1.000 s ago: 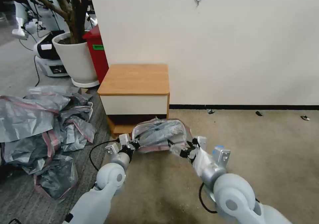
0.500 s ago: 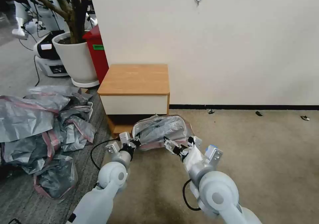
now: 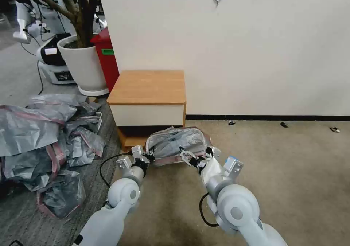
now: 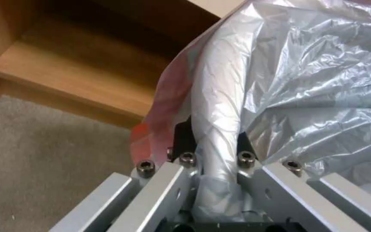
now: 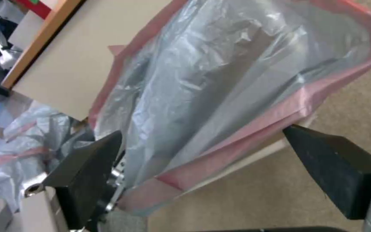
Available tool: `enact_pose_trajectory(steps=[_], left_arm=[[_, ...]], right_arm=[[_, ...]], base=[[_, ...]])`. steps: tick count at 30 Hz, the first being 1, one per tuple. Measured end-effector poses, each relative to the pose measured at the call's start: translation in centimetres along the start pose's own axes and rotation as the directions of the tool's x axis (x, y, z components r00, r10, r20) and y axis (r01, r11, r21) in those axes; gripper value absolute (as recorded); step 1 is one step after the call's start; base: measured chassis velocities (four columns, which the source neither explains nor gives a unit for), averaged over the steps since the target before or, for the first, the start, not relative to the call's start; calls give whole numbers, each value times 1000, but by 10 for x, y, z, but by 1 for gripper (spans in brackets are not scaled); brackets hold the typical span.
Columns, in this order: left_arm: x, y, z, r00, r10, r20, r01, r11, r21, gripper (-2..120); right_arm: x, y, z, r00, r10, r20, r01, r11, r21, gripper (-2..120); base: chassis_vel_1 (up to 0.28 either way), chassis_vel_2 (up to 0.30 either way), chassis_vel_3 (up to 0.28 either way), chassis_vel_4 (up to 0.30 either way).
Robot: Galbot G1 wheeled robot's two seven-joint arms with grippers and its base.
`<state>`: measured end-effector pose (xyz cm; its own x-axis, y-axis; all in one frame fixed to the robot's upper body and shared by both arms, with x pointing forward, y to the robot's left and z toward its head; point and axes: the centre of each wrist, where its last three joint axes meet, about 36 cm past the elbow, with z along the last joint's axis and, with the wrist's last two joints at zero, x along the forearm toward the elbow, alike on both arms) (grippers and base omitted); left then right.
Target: Pick up the garbage bag from the table and place it over the trash can.
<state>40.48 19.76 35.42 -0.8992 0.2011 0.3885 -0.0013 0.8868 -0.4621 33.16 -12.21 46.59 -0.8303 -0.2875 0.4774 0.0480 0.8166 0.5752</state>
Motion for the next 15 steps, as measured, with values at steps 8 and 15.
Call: enact_pose_trajectory(steps=[8, 15], left_arm=[[2, 0, 2, 1000, 0, -3, 0, 1000, 1, 2], [2, -1, 3, 1000, 2, -7, -2, 1000, 1, 2]], right_arm=[[-2, 1, 1, 1000, -6, 5, 6, 1000, -5, 96], [-2, 3, 2, 1000, -24, 13, 24, 999, -21, 96]], base=[[0, 0, 0, 0], [0, 0, 0, 0]])
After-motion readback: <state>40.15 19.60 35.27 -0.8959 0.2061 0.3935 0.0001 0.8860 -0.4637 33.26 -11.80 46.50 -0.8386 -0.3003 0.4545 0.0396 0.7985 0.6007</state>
